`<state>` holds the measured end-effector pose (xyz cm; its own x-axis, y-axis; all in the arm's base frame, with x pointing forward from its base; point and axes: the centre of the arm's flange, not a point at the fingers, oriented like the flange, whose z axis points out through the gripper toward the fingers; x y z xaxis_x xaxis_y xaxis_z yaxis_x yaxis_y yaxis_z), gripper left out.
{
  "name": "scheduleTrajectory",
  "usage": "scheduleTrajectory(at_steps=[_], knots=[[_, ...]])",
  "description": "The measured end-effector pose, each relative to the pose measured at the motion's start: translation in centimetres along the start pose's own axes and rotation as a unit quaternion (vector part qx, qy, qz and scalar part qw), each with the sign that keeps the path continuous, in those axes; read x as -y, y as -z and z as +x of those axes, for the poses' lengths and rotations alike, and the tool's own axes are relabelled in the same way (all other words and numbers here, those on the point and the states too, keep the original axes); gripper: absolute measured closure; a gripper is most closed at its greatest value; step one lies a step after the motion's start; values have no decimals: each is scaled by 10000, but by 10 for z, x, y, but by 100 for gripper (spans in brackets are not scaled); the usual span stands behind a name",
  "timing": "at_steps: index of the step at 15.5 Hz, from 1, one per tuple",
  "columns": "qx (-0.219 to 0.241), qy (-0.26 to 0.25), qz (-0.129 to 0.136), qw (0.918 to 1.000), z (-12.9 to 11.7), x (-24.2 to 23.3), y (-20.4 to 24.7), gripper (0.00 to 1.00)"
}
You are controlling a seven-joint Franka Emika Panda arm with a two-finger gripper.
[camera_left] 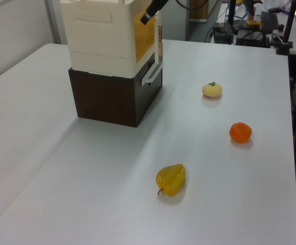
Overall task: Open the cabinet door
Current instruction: 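Push the door further open around its hinge with the gripper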
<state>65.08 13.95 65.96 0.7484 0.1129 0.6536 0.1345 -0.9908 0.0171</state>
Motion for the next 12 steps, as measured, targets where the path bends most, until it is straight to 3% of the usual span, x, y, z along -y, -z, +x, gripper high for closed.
scheduleTrajectory(at_steps=[7,12], knots=[[841,34,-160,9963,-14,-20,35,0],[1727,314,-237,9842,-35,-44,64,0]])
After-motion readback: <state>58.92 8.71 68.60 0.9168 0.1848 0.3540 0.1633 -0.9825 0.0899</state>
